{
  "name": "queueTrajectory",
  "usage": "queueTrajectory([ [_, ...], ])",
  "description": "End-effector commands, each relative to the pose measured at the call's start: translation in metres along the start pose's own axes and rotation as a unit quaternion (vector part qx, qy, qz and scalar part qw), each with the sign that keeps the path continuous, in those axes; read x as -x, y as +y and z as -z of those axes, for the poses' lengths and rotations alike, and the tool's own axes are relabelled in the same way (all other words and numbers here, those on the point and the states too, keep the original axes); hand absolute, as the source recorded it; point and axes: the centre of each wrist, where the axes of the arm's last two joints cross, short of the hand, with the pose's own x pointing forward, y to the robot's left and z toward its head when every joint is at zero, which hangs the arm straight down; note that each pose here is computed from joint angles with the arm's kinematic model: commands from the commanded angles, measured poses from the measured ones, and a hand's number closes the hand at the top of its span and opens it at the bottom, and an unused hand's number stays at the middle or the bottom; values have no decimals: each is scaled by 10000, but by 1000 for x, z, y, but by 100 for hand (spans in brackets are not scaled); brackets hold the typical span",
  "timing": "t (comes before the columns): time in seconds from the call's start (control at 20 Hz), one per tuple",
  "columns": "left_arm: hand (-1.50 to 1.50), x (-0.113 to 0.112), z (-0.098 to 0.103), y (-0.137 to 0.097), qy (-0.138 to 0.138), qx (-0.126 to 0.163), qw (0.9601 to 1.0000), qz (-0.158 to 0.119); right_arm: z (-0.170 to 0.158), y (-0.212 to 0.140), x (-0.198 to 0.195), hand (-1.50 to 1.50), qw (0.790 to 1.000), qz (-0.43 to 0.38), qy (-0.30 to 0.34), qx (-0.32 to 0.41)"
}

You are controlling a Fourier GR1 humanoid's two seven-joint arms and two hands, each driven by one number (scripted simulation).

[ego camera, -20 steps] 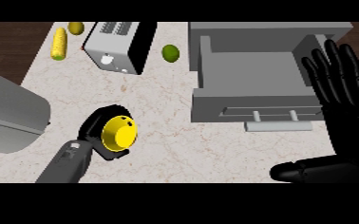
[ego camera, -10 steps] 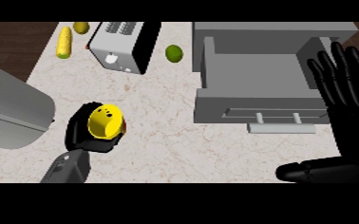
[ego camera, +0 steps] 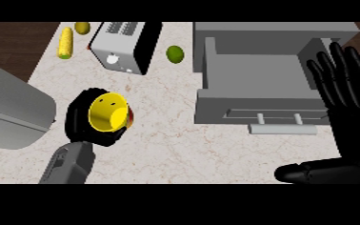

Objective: Pick up the cup, place it into the drawer and close the drawer

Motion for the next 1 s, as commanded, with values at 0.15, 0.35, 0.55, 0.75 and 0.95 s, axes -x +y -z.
queueTrajectory([
  [0.15,150,-46,26,-60,-125,388,9988,-270,-5,-2,-3,-150,9999,16,-133,49],
  [0.35,150,-83,75,-80,-250,481,9976,-434,-2,-1,-1,-150,10000,13,-53,13],
  [0.55,150,-85,116,-112,-315,557,9976,-271,-5,0,-2,-150,10000,22,-75,0],
  [0.75,150,-106,126,-145,-288,601,9976,-186,-9,5,-2,-150,10000,-29,-63,-4],
  [0.95,150,-124,135,-171,-312,672,9972,-95,2,-31,8,-150,10000,-62,-69,27],
])
